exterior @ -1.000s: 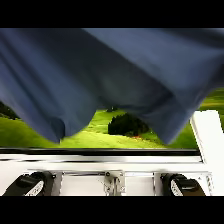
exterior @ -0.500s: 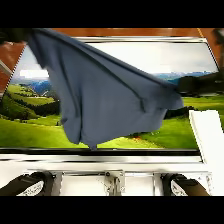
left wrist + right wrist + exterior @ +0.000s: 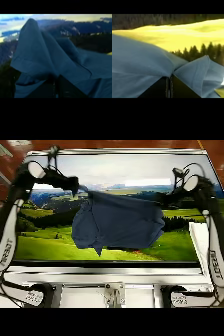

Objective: Fold the shirts.

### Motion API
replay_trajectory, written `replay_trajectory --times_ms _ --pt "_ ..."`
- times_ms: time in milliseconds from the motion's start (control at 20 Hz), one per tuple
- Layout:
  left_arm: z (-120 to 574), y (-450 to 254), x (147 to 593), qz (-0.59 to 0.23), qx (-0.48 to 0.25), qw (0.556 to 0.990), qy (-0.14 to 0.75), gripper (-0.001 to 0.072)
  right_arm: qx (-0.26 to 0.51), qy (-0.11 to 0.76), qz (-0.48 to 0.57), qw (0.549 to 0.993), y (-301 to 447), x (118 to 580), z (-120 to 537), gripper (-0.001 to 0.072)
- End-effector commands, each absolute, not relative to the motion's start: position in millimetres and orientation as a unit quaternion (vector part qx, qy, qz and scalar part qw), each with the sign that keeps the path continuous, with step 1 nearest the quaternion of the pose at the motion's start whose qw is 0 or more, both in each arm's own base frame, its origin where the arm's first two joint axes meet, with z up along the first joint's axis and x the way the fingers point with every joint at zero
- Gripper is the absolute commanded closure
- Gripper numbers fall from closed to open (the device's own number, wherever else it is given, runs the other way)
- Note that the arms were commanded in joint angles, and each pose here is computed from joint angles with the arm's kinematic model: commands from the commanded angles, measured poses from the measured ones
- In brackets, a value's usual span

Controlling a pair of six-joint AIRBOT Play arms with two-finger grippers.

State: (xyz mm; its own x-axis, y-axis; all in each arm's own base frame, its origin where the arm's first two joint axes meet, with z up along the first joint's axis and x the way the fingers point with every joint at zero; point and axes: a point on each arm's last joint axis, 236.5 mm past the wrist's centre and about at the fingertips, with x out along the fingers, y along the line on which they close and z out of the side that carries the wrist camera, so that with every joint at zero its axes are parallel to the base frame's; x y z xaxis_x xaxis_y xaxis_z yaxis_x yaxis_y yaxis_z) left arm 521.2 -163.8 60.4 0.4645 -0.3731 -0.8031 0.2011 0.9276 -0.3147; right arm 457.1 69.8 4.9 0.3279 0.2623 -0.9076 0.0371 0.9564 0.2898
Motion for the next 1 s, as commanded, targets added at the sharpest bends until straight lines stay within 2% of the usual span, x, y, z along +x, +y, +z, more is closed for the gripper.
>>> replay_trajectory --times_ms 0,50,100,150,250,350,400,450,500,600,650,750,850,950 --pt "-12 -171 489 -0.147 -0.127 0.770 0.607 0.0487 0.168 0.591 0.081 0.785 96 467 -33 0.0637" --pt "-17 -170 482 -0.143 -0.131 0.759 0.622 0.0300 0.167 0.590 0.083 0.785 98 468 -33 0.0553" --pt "-18 -168 475 -0.143 -0.128 0.749 0.634 0.0176 0.164 0.582 0.084 0.792 96 471 -28 0.0257" --pt "-15 -162 469 -0.141 -0.128 0.741 0.644 0.0171 0.154 0.581 0.092 0.794 92 470 -21 0.0070" --pt "-5 -146 451 -0.148 -0.115 0.723 0.665 0.0172 0.094 0.587 0.108 0.797 66 460 3 0.0069" --pt "8 -124 431 -0.153 -0.104 0.704 0.686 0.0171 0.036 0.621 0.072 0.780 15 429 17 0.0071" --pt "13 -117 423 -0.151 -0.112 0.696 0.693 0.0152 0.033 0.638 0.048 0.768 -10 412 19 0.0119" --pt "14 -112 412 -0.151 -0.121 0.688 0.700 0.0057 0.050 0.649 0.039 0.758 -25 398 17 0.0158" --pt "9 -109 401 -0.147 -0.128 0.678 0.709 0.0012 0.084 0.658 0.044 0.747 -33 382 10 0.0157" --pt "-15 -105 367 -0.141 -0.144 0.646 0.736 0.0012 0.175 0.669 0.057 0.720 -37 350 -11 0.0156" --pt "-27 -108 352 -0.147 -0.157 0.633 0.743 0.0012 0.223 0.672 0.063 0.703 -36 333 -22 0.0119" --pt "-49 -117 336 -0.155 -0.198 0.633 0.733 0.0011 0.304 0.663 0.093 0.678 -22 310 -36 0.0111" --pt "-67 -111 327 -0.135 -0.229 0.630 0.730 0.0011 0.350 0.650 0.105 0.666 -12 298 -46 0.0111" --pt "-83 -101 324 -0.114 -0.247 0.632 0.726 0.0012 0.364 0.646 0.098 0.663 -10 294 -56 0.0111"
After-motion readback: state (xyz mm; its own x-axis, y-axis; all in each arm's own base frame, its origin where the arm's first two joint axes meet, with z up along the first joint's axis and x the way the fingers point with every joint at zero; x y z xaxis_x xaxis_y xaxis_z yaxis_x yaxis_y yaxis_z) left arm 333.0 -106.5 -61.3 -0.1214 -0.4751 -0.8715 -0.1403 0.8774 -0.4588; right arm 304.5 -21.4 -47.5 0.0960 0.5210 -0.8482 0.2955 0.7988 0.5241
